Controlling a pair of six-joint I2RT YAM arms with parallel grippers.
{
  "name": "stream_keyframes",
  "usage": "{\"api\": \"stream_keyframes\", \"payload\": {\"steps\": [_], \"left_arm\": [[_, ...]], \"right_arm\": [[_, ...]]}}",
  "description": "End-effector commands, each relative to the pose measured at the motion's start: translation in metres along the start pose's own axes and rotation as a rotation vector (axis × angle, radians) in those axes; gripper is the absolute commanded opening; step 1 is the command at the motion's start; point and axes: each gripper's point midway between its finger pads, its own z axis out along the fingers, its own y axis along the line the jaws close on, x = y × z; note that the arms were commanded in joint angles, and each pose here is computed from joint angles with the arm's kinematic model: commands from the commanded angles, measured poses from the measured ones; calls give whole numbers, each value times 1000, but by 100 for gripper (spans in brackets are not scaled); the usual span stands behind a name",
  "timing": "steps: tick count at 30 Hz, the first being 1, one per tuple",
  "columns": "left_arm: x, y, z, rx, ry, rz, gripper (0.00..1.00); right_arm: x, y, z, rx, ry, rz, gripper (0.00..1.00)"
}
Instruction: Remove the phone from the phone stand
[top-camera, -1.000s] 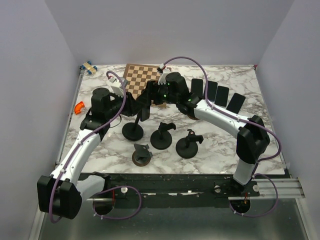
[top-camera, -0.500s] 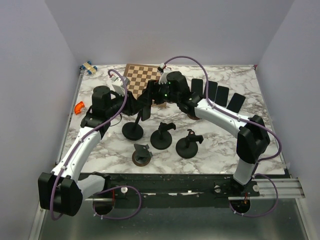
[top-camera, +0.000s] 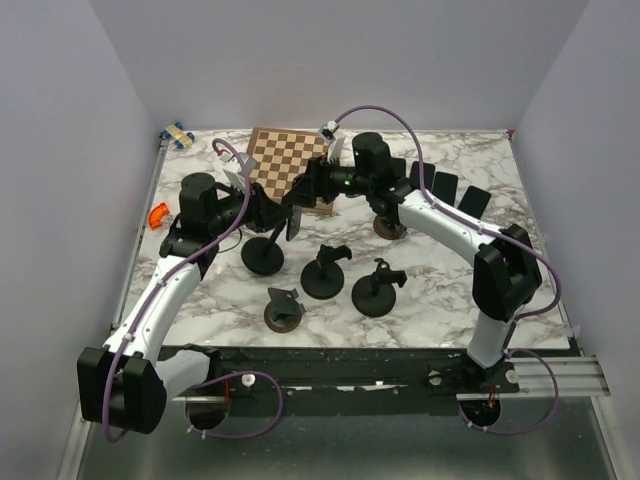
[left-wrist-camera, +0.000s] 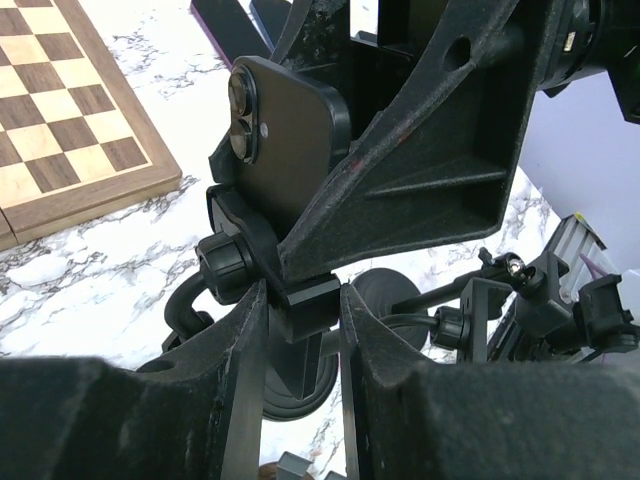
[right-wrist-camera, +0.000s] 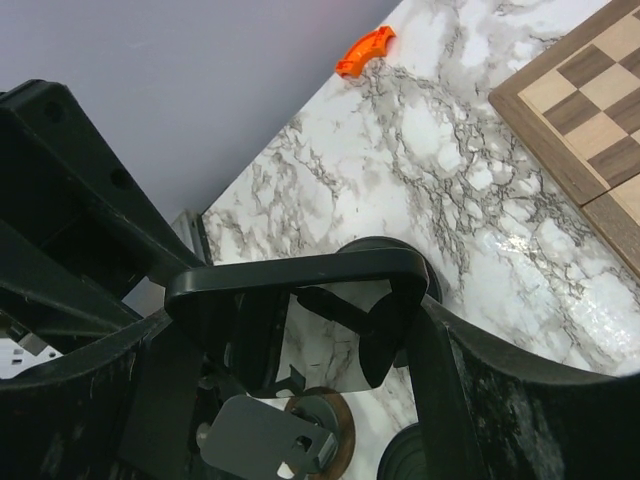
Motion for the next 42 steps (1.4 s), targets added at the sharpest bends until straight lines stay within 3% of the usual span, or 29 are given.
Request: {"api": "stream_keyframes", "payload": {"steps": [1, 5, 9, 12, 18, 26, 31, 34, 39, 40, 41, 42], "left_arm": [[-4, 10, -5, -29, -18, 6, 0], [-10, 9, -8, -52, -46, 36, 0], [-16, 11, -16, -133, -107, 70, 0], [-16, 23, -24, -229, -110, 62, 0], [-17, 26, -28, -259, -137, 42, 0], [-20, 20, -32, -234, -160, 70, 0], [-18, 11, -28, -155, -148, 62, 0], [-20, 11, -25, -126, -151, 51, 0], [-20, -2, -20, -43, -108, 92, 0], [-18, -6, -19, -20, -99, 95, 7], [-17, -9, -17, 4, -99, 99, 25], [-18, -11, -15, 14, -101, 98, 36]], "right_arm": [[-31, 42, -10, -204, -76, -69, 1], [-41, 3, -7, 150, -185, 9, 1], [-35, -21, -17, 533, -265, -33, 1], [-36, -46, -29, 664, -290, -79, 1], [-33, -78, -42, 794, -250, -177, 0], [-45, -87, -60, 778, -210, -192, 0], [-43, -88, -50, 643, -147, -256, 0], [-35, -67, -32, 466, -114, -286, 1], [-34, -58, -20, 441, -81, -130, 1], [-30, -54, -15, 431, -53, -104, 1], [-28, -44, -11, 424, -53, -90, 1], [-25, -38, -7, 428, -54, -81, 1]]}}
